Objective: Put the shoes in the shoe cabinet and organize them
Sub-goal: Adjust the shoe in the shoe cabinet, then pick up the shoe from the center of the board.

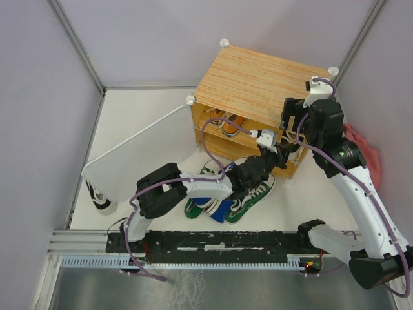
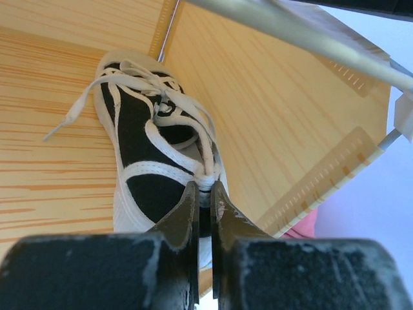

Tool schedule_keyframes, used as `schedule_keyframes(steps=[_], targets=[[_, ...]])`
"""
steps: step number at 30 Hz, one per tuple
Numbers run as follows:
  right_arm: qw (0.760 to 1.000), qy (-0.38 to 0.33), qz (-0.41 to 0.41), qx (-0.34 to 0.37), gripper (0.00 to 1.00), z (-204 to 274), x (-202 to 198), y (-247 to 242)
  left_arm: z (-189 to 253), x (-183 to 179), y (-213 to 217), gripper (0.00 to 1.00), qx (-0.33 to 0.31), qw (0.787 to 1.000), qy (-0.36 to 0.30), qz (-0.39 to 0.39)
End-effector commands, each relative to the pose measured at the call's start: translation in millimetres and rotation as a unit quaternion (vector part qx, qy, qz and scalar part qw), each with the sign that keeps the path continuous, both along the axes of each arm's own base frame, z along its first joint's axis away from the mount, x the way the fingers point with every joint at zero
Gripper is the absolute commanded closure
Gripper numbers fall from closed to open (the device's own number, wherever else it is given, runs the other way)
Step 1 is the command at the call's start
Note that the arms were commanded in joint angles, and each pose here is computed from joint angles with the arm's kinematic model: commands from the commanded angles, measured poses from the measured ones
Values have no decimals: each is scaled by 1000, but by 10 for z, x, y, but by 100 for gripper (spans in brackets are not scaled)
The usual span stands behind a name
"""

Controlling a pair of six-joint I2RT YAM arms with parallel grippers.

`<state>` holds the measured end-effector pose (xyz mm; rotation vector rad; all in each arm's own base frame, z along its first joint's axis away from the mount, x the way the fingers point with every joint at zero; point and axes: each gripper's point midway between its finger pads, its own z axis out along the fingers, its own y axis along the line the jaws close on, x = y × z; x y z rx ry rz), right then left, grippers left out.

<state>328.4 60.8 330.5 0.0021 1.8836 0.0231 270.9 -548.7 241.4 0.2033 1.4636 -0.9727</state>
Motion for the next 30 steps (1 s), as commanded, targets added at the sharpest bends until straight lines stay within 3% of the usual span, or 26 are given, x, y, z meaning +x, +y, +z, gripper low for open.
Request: schedule_keyframes(steps=[1,5,9,11,20,26,30], targets=[[996,83,10,-5,6,-458,-160,25,327,-130,-92,88,-64,997,3,-30],[996,84,8,-7,6,-464,-161,17,305,-278,-180,67,-45,996,-7,-79],[997,81,8,-7,6,-452,-175,10,140,-359,-171,18,13,995,-9,-100],[997,80,8,-7,6,-443,-177,8,56,-354,-90,1,43,995,-6,-93],[996,84,20,-2,6,-462,-151,65,-79,-343,707,1,130,991,-9,-20],[996,85,21,-3,6,-467,-151,67,4,-585,1386,1,218,975,-14,-30],[996,80,28,8,6,-436,-140,111,526,-611,1885,1,267,962,-56,7]])
